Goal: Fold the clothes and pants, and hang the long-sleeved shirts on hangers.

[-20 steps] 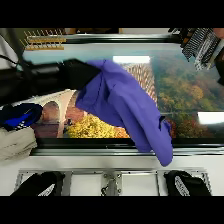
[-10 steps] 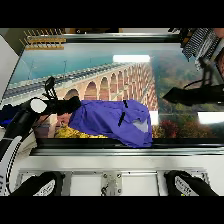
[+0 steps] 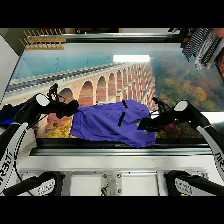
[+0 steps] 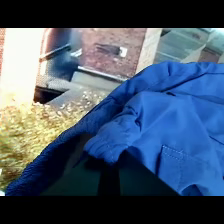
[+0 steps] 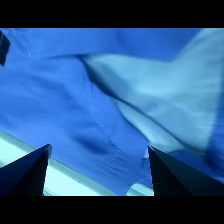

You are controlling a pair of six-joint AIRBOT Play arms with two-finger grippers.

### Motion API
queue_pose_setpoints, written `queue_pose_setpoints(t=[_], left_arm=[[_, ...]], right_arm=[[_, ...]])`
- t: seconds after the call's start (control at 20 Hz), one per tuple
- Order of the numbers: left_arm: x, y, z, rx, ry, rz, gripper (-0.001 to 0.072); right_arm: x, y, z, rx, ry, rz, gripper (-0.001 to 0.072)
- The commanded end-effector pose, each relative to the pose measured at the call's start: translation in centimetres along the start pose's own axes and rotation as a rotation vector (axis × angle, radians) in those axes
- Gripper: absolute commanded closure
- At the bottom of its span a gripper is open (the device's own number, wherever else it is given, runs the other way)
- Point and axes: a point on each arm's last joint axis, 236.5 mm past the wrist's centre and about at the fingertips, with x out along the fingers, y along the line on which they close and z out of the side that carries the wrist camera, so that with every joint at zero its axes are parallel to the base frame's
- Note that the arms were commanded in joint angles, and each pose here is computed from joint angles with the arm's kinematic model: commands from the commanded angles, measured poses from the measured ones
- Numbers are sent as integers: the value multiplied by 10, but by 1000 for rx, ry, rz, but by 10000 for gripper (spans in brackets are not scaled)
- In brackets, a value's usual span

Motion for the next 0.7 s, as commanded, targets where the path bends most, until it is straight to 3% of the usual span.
queue_pose_setpoints(t=[0.0,0.65], left_arm=[[2,3,-1,17,13,8,691],[2,2,0,19,11,7,691]], right_arm=[[23,3,-16,-70,72,-30,60],[32,-9,-19,-64,96,-84,61]])
